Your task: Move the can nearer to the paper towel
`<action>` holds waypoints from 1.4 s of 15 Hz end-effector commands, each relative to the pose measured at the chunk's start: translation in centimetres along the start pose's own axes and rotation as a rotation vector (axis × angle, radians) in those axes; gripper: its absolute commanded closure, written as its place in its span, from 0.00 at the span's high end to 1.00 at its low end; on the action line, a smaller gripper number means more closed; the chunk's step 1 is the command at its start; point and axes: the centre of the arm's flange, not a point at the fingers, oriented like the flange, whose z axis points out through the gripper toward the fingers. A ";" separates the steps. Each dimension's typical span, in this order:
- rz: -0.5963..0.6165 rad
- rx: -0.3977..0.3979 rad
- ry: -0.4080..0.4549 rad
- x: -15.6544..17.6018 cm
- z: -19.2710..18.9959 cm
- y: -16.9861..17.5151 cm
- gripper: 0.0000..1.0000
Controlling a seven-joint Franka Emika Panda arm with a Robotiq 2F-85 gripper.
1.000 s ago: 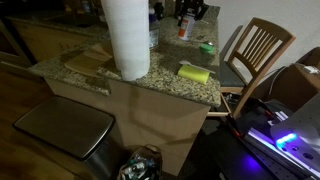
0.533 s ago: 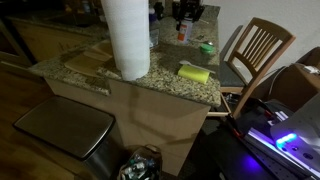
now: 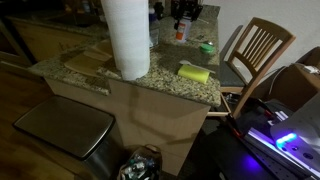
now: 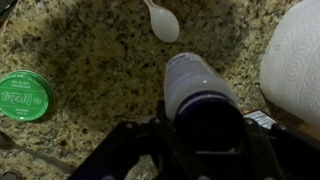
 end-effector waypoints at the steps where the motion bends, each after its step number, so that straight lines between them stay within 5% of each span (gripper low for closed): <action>1: -0.126 0.006 -0.057 -0.2 -0.1 0.1 0.27; 7: -0.379 0.031 -0.032 0.3 0.0 0.0 0.27; 13: -0.391 -0.135 0.126 1.1 -0.6 0.6 0.27; 14: -0.378 -0.148 0.173 -5.2 -0.3 -4.3 0.27; 17: -0.329 -0.150 0.233 -8.7 -0.1 -8.7 0.27; 21: -0.314 -0.194 0.199 -18.3 3.1 -17.1 0.27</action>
